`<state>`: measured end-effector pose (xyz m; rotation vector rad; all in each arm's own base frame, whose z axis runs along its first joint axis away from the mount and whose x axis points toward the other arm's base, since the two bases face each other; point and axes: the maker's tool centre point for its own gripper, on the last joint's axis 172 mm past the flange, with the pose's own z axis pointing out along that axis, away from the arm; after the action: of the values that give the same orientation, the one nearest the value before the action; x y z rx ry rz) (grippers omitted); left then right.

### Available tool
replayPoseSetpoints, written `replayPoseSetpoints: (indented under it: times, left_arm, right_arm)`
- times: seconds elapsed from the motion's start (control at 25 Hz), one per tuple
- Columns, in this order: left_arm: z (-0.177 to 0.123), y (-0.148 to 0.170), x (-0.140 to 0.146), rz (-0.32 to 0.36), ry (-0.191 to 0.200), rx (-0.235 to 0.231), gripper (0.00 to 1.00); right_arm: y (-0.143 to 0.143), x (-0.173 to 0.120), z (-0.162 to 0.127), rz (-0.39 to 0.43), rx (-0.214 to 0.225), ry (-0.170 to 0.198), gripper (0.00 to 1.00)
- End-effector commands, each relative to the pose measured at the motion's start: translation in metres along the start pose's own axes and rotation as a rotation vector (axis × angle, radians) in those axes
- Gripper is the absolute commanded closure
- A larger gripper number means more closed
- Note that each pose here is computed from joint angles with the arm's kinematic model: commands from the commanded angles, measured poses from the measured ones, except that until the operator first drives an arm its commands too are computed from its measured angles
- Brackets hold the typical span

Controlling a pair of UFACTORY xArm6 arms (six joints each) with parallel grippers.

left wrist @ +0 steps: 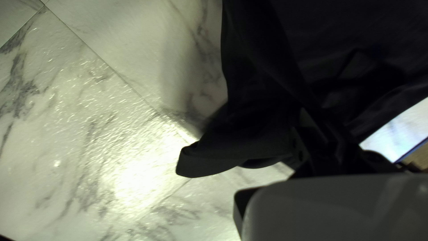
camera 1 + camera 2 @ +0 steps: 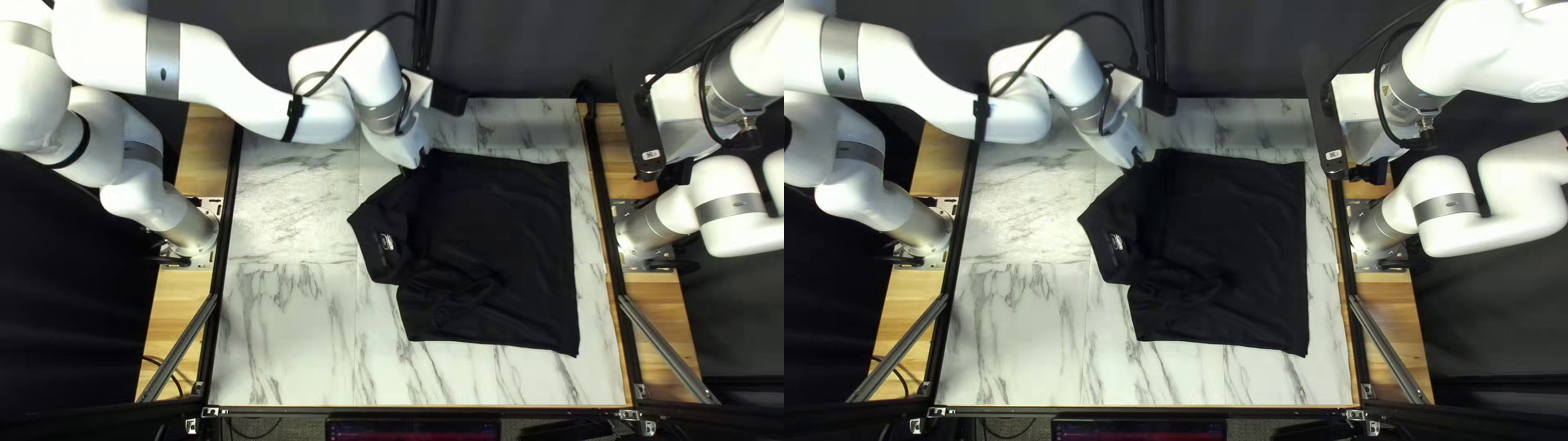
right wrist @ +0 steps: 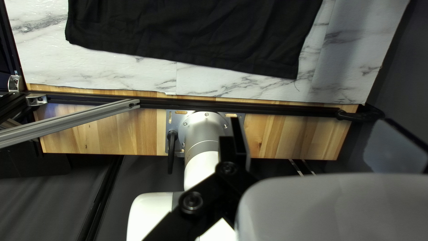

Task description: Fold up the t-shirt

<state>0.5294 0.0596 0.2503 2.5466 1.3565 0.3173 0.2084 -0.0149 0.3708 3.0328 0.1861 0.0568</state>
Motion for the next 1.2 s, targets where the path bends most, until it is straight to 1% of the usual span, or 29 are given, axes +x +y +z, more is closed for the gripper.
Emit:
replayPoseSetpoints:
  times: [0.04, 0.08, 0.16, 0.2, 0.24, 0.28, 0.32, 0.4, 0.44, 0.52, 0.6, 0.64, 0.68, 0.76, 0.84, 0.88, 1.0, 1.04, 1.12, 1.2]
  left_arm:
    - [0.001, 0.027, 0.025, -0.015, 0.007, -0.067, 0.97]
    - [0.002, 0.037, 0.034, -0.016, 0.01, -0.096, 0.97]
    - [0.001, 0.048, 0.043, -0.017, 0.016, -0.13, 0.97]
    - [0.0, 0.058, 0.05, -0.019, 0.022, -0.161, 0.97]
    - [0.0, 0.062, 0.053, -0.02, 0.026, -0.176, 0.97]
    - [0.001, 0.069, 0.059, -0.027, 0.034, -0.205, 0.97]
    - [0.001, 0.073, 0.062, -0.031, 0.039, -0.219, 0.97]
    - [0.007, 0.082, 0.07, -0.051, 0.055, -0.261, 0.98]
    - [0.009, 0.084, 0.073, -0.057, 0.06, -0.272, 0.98]
    - [0.024, 0.093, 0.088, -0.087, 0.075, -0.305, 1.0]
    - [0.042, 0.101, 0.103, -0.111, 0.074, -0.317, 1.0]
    - [0.047, 0.103, 0.106, -0.116, 0.072, -0.32, 1.0]
    - [0.057, 0.107, 0.112, -0.125, 0.065, -0.317, 1.0]
    - [0.071, 0.11, 0.118, -0.129, 0.052, -0.293, 0.99]
    - [0.076, 0.108, 0.118, -0.13, 0.042, -0.264, 0.99]
    - [0.077, 0.105, 0.116, -0.13, 0.035, -0.23, 0.99]
    - [0.08, 0.103, 0.112, -0.135, 0.014, -0.173, 0.98]
    - [0.083, 0.105, 0.112, -0.137, 0.009, -0.164, 0.98]
    - [0.097, 0.113, 0.112, -0.143, -0.013, -0.135, 0.98]
    - [0.114, 0.119, 0.115, -0.148, -0.036, -0.124, 0.98]
  right_arm:
    - [0.0, 0.0, 0.0, 0.0, 0.0, 0.0, 0.0]
    - [0.0, 0.0, 0.0, 0.0, 0.0, 0.0, 0.0]
    - [0.0, 0.0, 0.0, 0.0, 0.0, 0.0, 0.0]
    - [0.0, 0.0, 0.0, 0.0, 0.0, 0.0, 0.0]
    - [0.0, 0.0, 0.0, 0.0, 0.0, 0.0, 0.0]
    - [0.0, 0.0, 0.0, 0.0, 0.0, 0.0, 0.0]
    - [0.0, 0.0, 0.0, 0.0, 0.0, 0.0, 0.0]
    - [0.0, 0.0, 0.0, 0.0, 0.0, 0.0, 0.0]
    - [0.0, 0.0, 0.0, 0.0, 0.0, 0.0, 0.0]
    - [0.0, 0.0, 0.0, 0.0, 0.0, 0.0, 0.0]
    - [0.0, 0.0, 0.0, 0.0, 0.0, 0.0, 0.0]
    - [0.0, 0.0, 0.0, 0.0, 0.0, 0.0, 0.0]
    - [0.0, 0.0, 0.0, 0.0, 0.0, 0.0, 0.0]
    - [0.0, 0.0, 0.0, 0.0, 0.0, 0.0, 0.0]
    - [0.0, 0.0, 0.0, 0.0, 0.0, 0.0, 0.0]
    - [0.0, 0.0, 0.0, 0.0, 0.0, 0.0, 0.0]
    - [0.0, 0.0, 0.0, 0.0, 0.0, 0.0, 0.0]
    - [0.0, 0.0, 0.0, 0.0, 0.0, 0.0, 0.0]
    - [0.0, 0.0, 0.0, 0.0, 0.0, 0.0, 0.0]
    - [0.0, 0.0, 0.0, 0.0, 0.0, 0.0, 0.0]
